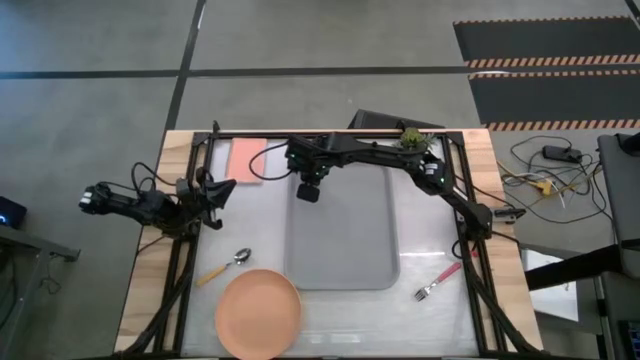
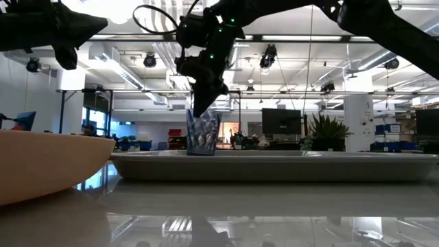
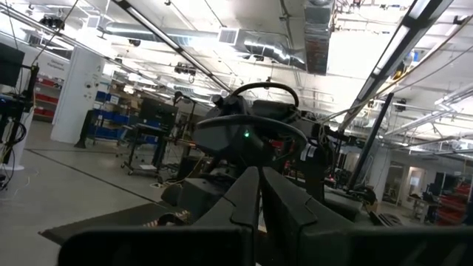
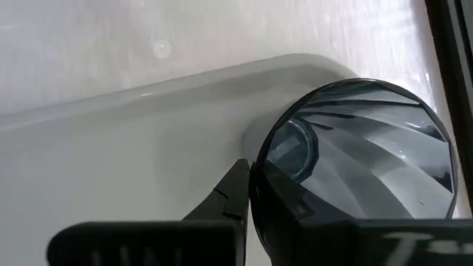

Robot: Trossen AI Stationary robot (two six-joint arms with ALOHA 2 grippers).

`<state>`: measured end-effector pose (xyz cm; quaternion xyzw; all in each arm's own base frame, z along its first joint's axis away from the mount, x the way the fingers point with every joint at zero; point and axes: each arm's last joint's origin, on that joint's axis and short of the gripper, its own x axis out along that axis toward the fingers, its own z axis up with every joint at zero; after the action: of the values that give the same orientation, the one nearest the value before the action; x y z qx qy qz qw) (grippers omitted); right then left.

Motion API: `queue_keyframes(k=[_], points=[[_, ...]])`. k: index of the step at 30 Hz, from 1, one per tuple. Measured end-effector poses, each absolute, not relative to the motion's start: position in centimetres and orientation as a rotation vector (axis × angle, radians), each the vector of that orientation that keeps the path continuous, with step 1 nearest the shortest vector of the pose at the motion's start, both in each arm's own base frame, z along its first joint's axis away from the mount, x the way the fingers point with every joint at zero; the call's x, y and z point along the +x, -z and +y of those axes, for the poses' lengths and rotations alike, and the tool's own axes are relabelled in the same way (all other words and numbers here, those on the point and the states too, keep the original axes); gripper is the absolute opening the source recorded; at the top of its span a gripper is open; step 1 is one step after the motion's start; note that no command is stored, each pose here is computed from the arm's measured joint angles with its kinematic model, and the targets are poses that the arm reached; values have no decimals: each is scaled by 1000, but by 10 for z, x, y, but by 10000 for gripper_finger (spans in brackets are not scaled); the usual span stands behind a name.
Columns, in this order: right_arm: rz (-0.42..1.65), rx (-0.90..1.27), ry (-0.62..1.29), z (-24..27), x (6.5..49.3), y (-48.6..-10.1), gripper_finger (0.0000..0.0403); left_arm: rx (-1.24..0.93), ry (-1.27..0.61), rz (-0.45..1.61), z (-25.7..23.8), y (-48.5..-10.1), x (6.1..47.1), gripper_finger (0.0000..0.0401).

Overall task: Pick and place plate/cup/fork/spoon on tray
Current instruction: Put the black cup on the top left of the gray tray, then put the orange plate on the gray tray to the bottom of the black cup

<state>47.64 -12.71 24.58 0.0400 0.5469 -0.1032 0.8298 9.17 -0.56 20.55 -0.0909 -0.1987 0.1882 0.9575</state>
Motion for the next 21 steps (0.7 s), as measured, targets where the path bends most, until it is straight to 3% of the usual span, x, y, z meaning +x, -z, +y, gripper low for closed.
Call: queue_keyframes(k=[7, 16, 21], points=[[1150, 71, 213, -128, 477, -246, 42, -184, -382, -403, -6, -205, 92, 0], [1141, 80, 220, -129, 477, -248, 111, -184, -382, -402, -6, -205, 92, 0], [1161, 133, 243, -122, 465, -274, 132, -185, -382, -404, -6, -206, 92, 0]])
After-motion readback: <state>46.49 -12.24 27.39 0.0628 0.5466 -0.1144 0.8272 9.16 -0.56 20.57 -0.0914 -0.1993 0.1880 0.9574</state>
